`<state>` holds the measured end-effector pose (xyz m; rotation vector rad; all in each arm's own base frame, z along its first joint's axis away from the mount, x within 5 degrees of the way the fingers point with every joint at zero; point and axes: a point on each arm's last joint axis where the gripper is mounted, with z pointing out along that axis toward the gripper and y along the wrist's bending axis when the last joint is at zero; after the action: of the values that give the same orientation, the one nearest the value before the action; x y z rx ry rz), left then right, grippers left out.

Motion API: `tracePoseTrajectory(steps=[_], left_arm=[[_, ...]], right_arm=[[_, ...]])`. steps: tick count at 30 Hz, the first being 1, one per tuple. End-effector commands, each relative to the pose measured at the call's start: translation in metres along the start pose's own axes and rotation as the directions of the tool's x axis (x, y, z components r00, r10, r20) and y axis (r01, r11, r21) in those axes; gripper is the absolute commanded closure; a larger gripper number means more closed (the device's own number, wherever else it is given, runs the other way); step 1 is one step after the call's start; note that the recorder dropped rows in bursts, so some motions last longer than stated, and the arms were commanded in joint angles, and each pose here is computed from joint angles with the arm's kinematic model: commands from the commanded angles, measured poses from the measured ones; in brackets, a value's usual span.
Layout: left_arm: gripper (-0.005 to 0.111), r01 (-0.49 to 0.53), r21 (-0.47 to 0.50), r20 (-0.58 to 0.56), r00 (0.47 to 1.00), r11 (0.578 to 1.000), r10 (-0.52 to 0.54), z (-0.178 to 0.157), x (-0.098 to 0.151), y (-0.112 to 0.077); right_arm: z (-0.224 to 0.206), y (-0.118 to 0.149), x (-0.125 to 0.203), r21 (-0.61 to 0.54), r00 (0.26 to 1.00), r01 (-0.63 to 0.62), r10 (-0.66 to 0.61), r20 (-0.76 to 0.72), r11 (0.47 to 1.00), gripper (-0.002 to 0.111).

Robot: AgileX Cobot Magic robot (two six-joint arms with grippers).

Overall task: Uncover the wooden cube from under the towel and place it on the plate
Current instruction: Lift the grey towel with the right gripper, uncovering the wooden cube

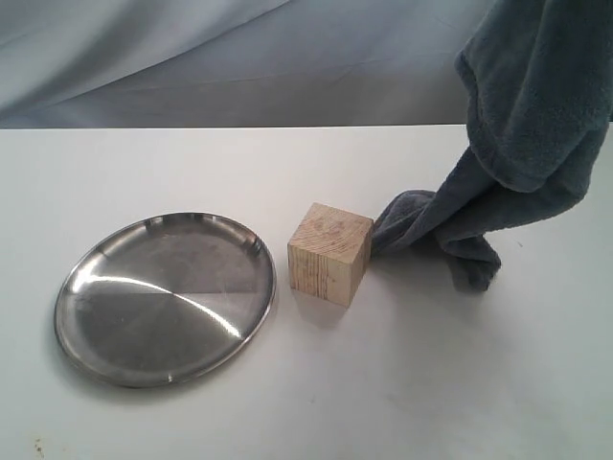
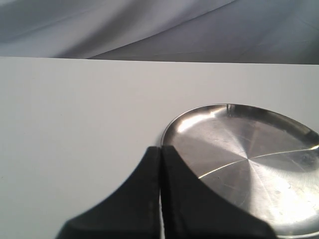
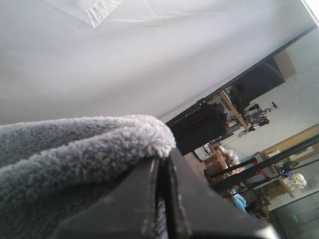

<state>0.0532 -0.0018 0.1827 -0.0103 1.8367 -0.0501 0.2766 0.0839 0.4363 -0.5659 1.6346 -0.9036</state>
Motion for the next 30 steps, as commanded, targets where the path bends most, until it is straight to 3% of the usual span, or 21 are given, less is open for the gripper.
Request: tracePoseTrajectory(steps=[1, 10, 12, 15, 21, 25, 30], left_arm=[[0.107, -0.001, 0.0, 0.008, 1.0, 1.0, 0.001, 0.0, 0.001, 0.0], [0.107, -0.001, 0.0, 0.008, 1.0, 1.0, 0.001, 0.0, 0.001, 0.0], [0.107, -0.001, 0.0, 0.008, 1.0, 1.0, 0.001, 0.0, 0.001, 0.0], [0.107, -0.001, 0.0, 0.008, 1.0, 1.0, 0.001, 0.0, 0.001, 0.0], [0.107, -0.001, 0.0, 0.008, 1.0, 1.0, 0.001, 0.0, 0.001, 0.0], [0.107, -0.001, 0.0, 0.008, 1.0, 1.0, 0.001, 0.0, 0.001, 0.0], [0.107, -0.001, 0.0, 0.008, 1.0, 1.0, 0.001, 0.0, 0.001, 0.0]], right_arm=[[-0.008, -0.019, 0.0, 0.068, 0.998, -0.048, 0.046, 0.034, 0.997, 0.108], [-0.056, -0.069, 0.011, 0.043, 0.951, -0.288, 0.28, 0.131, 0.957, 0.108], [-0.071, -0.079, 0.015, -0.011, 0.925, -0.344, 0.341, 0.166, 0.939, 0.108], [-0.093, -0.085, 0.016, -0.179, 0.864, -0.425, 0.457, 0.212, 0.887, 0.108], [-0.106, -0.073, 0.01, -0.403, 0.824, -0.423, 0.529, 0.201, 0.812, 0.108], [-0.117, -0.052, -0.006, -0.603, 0.817, -0.304, 0.527, 0.233, 0.738, 0.108], [-0.126, -0.047, -0.019, -0.657, 0.767, -0.26, 0.565, 0.305, 0.708, 0.108]])
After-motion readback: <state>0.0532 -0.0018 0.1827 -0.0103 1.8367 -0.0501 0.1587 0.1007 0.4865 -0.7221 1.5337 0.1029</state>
